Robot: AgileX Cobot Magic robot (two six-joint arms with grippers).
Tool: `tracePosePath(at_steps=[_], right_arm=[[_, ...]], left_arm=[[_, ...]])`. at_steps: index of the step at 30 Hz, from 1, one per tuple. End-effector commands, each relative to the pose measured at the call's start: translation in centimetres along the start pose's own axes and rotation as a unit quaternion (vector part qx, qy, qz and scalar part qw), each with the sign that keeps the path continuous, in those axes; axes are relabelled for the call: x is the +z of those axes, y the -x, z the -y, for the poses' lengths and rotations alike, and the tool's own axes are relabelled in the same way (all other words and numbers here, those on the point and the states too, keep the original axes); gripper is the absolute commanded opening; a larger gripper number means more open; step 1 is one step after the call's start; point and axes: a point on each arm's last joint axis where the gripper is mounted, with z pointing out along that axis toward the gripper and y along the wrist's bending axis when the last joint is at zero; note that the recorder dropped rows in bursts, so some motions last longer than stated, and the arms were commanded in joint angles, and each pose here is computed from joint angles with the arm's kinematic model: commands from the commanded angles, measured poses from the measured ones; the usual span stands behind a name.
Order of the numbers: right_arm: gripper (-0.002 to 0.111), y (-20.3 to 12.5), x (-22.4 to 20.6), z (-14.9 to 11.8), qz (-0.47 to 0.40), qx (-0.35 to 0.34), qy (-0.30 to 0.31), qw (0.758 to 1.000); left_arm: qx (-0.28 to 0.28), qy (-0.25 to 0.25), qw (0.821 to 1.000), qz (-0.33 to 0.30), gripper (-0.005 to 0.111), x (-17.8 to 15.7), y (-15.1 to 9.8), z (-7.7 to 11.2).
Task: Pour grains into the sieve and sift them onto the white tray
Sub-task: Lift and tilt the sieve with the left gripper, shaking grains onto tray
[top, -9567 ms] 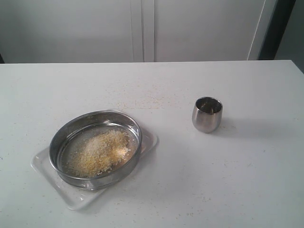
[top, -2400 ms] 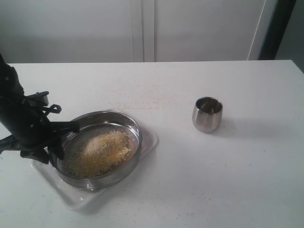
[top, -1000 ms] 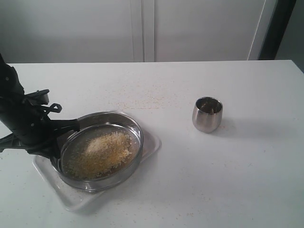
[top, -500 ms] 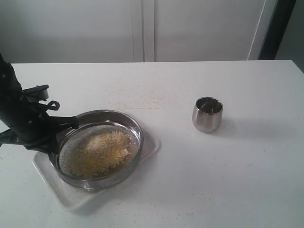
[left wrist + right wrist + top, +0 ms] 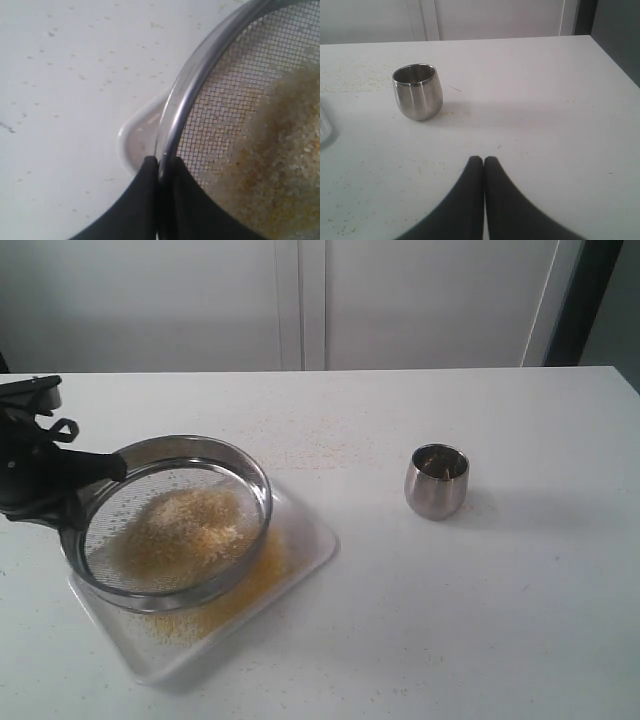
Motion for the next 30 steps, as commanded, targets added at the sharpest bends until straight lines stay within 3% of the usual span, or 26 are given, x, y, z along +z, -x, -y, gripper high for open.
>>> tracePosePath(at_steps=[1, 3, 7, 9, 10, 11, 12, 13, 14, 15, 16, 17, 18, 19, 20, 21, 22, 23, 25, 26, 30], right_arm=[[0.000, -0.1, 0.0, 0.0, 0.004, 0.000, -0.003, 1.000], [0.000, -0.1, 0.0, 0.0, 0.004, 0.000, -0.003, 1.000], [0.000, -0.1, 0.0, 0.0, 0.004, 0.000, -0.003, 1.000], [0.000, -0.1, 0.0, 0.0, 0.004, 0.000, -0.003, 1.000], [0.000, -0.1, 0.0, 0.0, 0.004, 0.000, -0.003, 1.000], [0.000, -0.1, 0.0, 0.0, 0.004, 0.000, -0.003, 1.000], [0.000, -0.1, 0.0, 0.0, 0.004, 0.000, -0.003, 1.000], [0.000, -0.1, 0.0, 0.0, 0.004, 0.000, -0.003, 1.000], [0.000, -0.1, 0.0, 0.0, 0.004, 0.000, -0.003, 1.000], [0.000, -0.1, 0.0, 0.0, 0.004, 0.000, -0.003, 1.000], [0.000, -0.1, 0.0, 0.0, 0.004, 0.000, -0.003, 1.000], [0.000, -0.1, 0.0, 0.0, 0.004, 0.000, -0.003, 1.000], [0.000, -0.1, 0.0, 0.0, 0.004, 0.000, -0.003, 1.000], [0.000, -0.1, 0.0, 0.0, 0.004, 0.000, -0.003, 1.000], [0.000, -0.1, 0.0, 0.0, 0.004, 0.000, -0.003, 1.000], [0.000, -0.1, 0.0, 0.0, 0.004, 0.000, -0.003, 1.000], [0.000, -0.1, 0.0, 0.0, 0.004, 0.000, -0.003, 1.000], [0.000, -0.1, 0.0, 0.0, 0.004, 0.000, -0.003, 1.000], [0.000, -0.1, 0.0, 0.0, 0.004, 0.000, -0.003, 1.000], [0.000, -0.1, 0.0, 0.0, 0.004, 0.000, -0.003, 1.000], [0.000, -0.1, 0.0, 0.0, 0.004, 0.000, -0.003, 1.000]], left_arm=[[-0.049, -0.009, 0.999, -0.003, 0.000, -0.8, 0.3, -1.5], [-0.054, -0.029, 0.998, -0.006, 0.000, -0.6, 0.0, -0.7], [0.004, -0.037, 0.999, -0.002, 0.000, -0.1, -0.6, 0.7], [-0.023, -0.012, 1.000, 0.003, 0.000, -0.3, -0.1, -1.3], [-0.073, -0.008, 0.997, 0.005, 0.000, -0.5, 0.2, -2.8], [-0.100, -0.015, 0.995, 0.001, 0.000, -0.5, 0.2, -2.9], [-0.122, -0.047, 0.991, -0.006, 0.000, -0.3, 0.0, -1.9], [-0.101, -0.058, 0.993, -0.005, 0.000, -0.2, -0.2, -1.1], [-0.034, -0.062, 0.997, -0.004, 0.000, -0.1, -0.6, 0.2], [-0.017, -0.056, 0.998, -0.001, 0.000, 0.0, -0.6, 0.2], [-0.042, -0.023, 0.999, 0.008, 0.000, 0.0, -0.2, -1.1], [-0.131, -0.012, 0.991, 0.012, 0.000, -0.1, 0.1, -2.5], [-0.170, -0.020, 0.985, 0.009, 0.000, -0.1, 0.1, -2.7], [-0.156, -0.045, 0.987, -0.007, 0.000, 0.0, -0.3, -1.6], [-0.107, -0.057, 0.993, -0.011, 0.000, 0.1, -0.6, -0.6], [-0.013, -0.060, 0.998, -0.009, 0.000, 0.2, -0.9, 0.6], [0.006, -0.049, 0.999, -0.004, 0.000, 0.2, -0.9, 0.6], [-0.037, -0.021, 0.999, 0.007, 0.000, 0.2, -0.5, -0.6], [-0.133, -0.022, 0.991, 0.006, 0.000, 0.1, -0.3, -1.2], [-0.141, -0.028, 0.990, 0.001, 0.000, 0.1, -0.4, -1.1], [-0.009, -0.046, 0.999, -0.011, 0.000, 0.3, -1.3, 1.4]])
